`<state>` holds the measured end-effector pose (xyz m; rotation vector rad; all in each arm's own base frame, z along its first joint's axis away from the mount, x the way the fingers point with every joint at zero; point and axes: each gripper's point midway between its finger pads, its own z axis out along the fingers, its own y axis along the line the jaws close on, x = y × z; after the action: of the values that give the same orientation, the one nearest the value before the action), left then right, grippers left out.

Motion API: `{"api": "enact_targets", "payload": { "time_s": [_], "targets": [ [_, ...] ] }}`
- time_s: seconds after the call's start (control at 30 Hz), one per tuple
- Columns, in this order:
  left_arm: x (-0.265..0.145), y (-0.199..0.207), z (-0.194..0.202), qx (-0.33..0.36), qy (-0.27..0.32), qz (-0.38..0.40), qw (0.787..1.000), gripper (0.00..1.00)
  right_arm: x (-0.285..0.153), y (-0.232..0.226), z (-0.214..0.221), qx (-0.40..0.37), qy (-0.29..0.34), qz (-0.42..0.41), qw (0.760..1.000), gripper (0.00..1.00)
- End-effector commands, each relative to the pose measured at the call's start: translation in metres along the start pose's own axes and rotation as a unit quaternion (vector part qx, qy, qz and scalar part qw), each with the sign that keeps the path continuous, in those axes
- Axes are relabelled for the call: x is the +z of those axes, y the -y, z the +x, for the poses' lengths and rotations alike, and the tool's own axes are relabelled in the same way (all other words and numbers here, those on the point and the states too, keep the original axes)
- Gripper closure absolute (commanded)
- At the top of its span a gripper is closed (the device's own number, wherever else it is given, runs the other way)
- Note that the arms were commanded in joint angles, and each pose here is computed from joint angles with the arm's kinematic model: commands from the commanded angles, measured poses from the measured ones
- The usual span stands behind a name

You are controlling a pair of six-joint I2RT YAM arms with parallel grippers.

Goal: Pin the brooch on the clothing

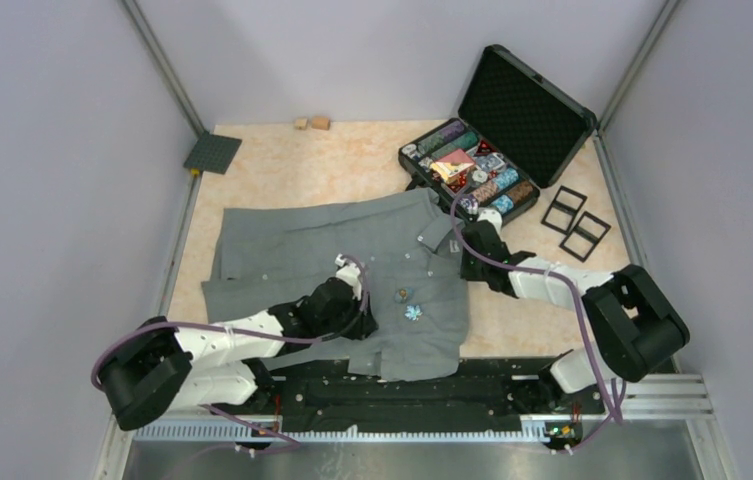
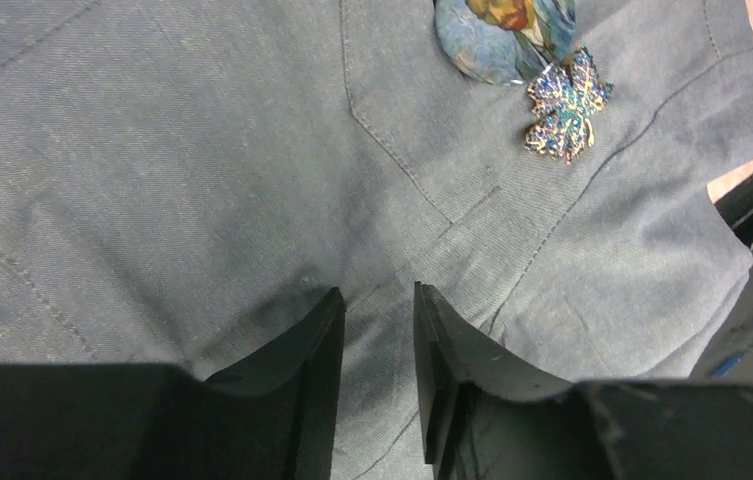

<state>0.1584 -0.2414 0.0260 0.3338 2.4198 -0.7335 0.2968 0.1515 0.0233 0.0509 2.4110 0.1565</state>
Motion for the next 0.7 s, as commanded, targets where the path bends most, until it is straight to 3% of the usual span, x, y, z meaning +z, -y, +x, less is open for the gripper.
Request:
{"api": "enact_targets", "payload": {
  "time_s": [0.0,0.03,0.1,0.2,0.27,0.43,0.67],
  "targets": [
    [-0.007,0.0,0.024,-0.007,-0.047,0.01,0.999,0.62,0.003,0.015,0.005,-0.018,-0.02,0.028,0.999,0.81],
    [-0.008,0.002,0.02,-0.004,-0.043,0.012,0.999,0.58,0.002,0.012,0.003,-0.021,-0.019,0.021,0.999,0.8],
    [-0.01,0.01,0.007,0.003,-0.03,0.019,0.999,0.33,-0.004,0.001,-0.004,-0.031,-0.017,-0.009,0.999,0.75],
    [-0.013,0.016,-0.014,0.016,-0.01,0.011,1.0,0.21,-0.02,-0.014,-0.018,-0.044,-0.008,-0.051,0.998,0.53],
    [-0.017,0.018,-0.031,0.03,0.007,-0.002,1.0,0.17,-0.032,-0.021,-0.029,-0.056,0.0,-0.071,0.996,0.38],
    [-0.03,0.028,-0.074,0.055,0.049,-0.007,0.997,0.12,-0.065,-0.02,-0.055,-0.067,0.041,-0.081,0.994,0.19],
    [-0.054,-0.012,-0.135,-0.019,0.093,-0.051,0.994,0.11,-0.095,0.023,-0.076,-0.024,0.068,-0.044,0.996,0.11]
  ]
}}
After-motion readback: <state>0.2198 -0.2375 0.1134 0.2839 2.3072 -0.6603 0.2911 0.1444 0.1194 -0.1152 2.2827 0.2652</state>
